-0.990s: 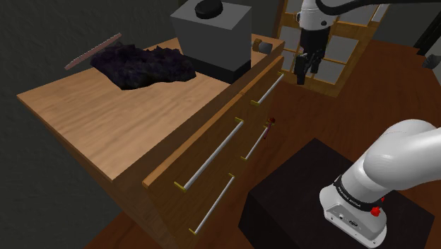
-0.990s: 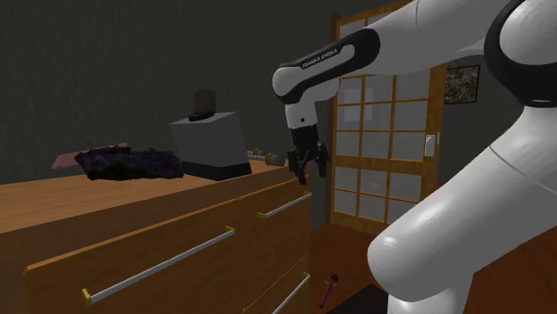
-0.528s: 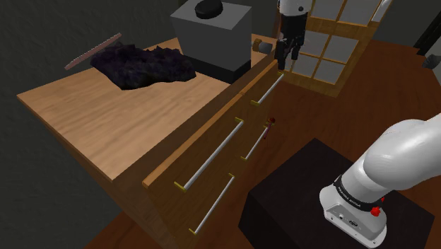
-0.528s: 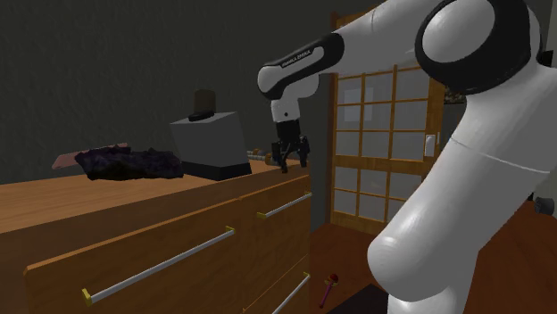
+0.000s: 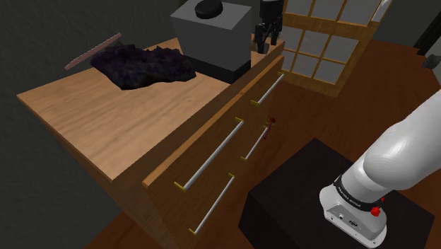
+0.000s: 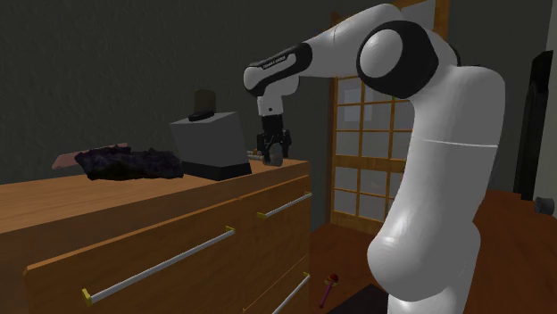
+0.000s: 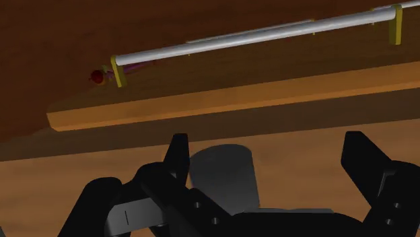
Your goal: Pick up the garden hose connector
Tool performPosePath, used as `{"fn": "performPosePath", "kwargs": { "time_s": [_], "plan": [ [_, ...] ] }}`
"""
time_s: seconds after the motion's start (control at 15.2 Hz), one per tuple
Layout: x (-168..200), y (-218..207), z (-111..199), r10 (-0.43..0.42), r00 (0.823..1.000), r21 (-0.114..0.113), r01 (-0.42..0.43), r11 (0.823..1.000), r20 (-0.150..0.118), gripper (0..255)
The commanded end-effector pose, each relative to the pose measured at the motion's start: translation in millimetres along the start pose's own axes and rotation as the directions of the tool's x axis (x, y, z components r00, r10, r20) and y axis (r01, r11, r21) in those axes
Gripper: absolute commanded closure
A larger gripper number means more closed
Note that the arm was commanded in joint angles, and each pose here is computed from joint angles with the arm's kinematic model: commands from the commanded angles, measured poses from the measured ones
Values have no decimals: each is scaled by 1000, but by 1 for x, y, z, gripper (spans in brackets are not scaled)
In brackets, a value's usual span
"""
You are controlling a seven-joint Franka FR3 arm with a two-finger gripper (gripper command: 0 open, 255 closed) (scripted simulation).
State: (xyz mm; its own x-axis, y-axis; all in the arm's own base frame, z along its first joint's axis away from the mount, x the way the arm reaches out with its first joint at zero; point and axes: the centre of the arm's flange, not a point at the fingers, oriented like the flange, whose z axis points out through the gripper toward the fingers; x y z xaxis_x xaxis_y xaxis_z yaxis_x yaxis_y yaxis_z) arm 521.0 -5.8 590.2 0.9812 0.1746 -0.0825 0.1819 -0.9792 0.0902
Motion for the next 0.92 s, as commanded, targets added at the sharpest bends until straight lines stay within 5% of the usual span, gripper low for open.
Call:
{"fn": "performPosePath", "kwargs": {
  "time_s": [0.0,0.53,0.86],
  "plan": [
    [22,4,-10,-11,1000,1,11,1000,-14,0],
    [104,18,-45,-49,997,5,49,999,-63,0],
    [106,15,-18,-49,997,5,49,999,-63,0]
  ]
}}
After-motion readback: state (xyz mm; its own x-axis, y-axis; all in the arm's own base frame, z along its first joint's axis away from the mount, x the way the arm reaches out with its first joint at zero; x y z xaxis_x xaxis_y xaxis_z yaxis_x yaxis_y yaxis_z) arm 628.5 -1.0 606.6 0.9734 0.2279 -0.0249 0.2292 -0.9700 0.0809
